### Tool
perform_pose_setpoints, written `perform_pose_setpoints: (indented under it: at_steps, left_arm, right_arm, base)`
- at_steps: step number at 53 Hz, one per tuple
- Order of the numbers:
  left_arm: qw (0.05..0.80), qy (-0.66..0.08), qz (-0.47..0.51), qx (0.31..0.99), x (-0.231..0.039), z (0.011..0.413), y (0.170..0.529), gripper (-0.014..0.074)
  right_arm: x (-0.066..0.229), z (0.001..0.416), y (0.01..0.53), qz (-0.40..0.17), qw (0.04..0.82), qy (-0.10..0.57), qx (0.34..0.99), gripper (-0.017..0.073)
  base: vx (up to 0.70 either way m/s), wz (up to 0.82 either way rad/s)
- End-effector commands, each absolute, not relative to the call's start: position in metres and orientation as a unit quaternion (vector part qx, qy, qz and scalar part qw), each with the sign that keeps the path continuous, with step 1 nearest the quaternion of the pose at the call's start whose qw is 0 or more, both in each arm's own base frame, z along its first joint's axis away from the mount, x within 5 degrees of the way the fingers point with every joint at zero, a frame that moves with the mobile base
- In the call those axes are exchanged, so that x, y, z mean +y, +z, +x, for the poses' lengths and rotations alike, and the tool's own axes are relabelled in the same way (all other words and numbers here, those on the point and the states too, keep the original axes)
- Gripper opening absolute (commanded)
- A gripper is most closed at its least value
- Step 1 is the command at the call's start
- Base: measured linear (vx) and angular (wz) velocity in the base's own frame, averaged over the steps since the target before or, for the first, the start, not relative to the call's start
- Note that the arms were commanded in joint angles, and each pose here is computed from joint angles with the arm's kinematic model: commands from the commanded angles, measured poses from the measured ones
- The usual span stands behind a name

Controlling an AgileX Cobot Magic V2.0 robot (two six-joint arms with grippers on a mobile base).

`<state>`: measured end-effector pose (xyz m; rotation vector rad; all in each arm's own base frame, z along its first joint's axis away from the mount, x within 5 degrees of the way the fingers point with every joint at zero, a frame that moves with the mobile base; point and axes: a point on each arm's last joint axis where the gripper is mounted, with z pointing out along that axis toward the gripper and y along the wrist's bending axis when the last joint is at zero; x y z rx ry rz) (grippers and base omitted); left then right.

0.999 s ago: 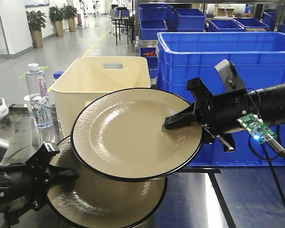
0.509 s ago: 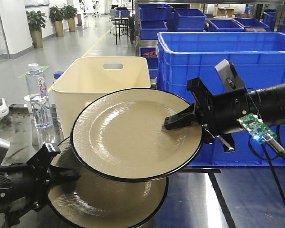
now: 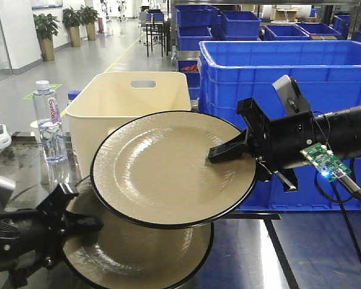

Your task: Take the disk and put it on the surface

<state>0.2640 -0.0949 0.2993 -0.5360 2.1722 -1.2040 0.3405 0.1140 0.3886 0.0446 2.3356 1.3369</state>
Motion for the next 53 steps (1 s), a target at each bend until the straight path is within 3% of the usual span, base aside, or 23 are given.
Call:
perform_pose_setpoints:
  at_steps: [1, 14, 28, 35, 46, 53]
  left_arm:
    - [0.276, -0.490, -0.210, 0.800, -0.106, 0.268, 0.308, 0.0001]
    - [0.197, -0.477, -0.212, 0.830, -0.123, 0.284, 0.266, 0.0002]
    - [0.192, -0.435, -0.165, 0.864, -0.123, 0.288, 0.247, 0.0064]
    - [0.203, -0.398, -0.118, 0.887, -0.120, 0.285, 0.242, 0.0179]
    - [0.218, -0.360, -0.085, 0.903, -0.114, 0.285, 0.240, 0.0483]
    - [0.208, -0.358, -0.082, 0.906, -0.108, 0.284, 0.239, 0.0601]
  right_arm:
    - [0.113, 0.332, 0.428, 0.033, 0.277, 0.537, 0.796, -0.0008]
    - [0.112, 0.334, 0.429, 0.040, 0.289, 0.534, 0.794, -0.0008]
    - [0.112, 0.334, 0.429, 0.041, 0.289, 0.534, 0.794, -0.0008]
    - [0.112, 0.335, 0.429, 0.042, 0.294, 0.533, 0.793, -0.0008]
    - [0.112, 0.335, 0.429, 0.044, 0.296, 0.532, 0.792, -0.0008]
    - [0.112, 0.335, 0.429, 0.044, 0.297, 0.532, 0.792, -0.0008]
  base:
    - [0.00, 0.00]
    - [0.00, 0.00]
    - [0.00, 0.00]
    - [0.00, 0.00]
    - [0.00, 0.00]
    - [0.00, 0.00]
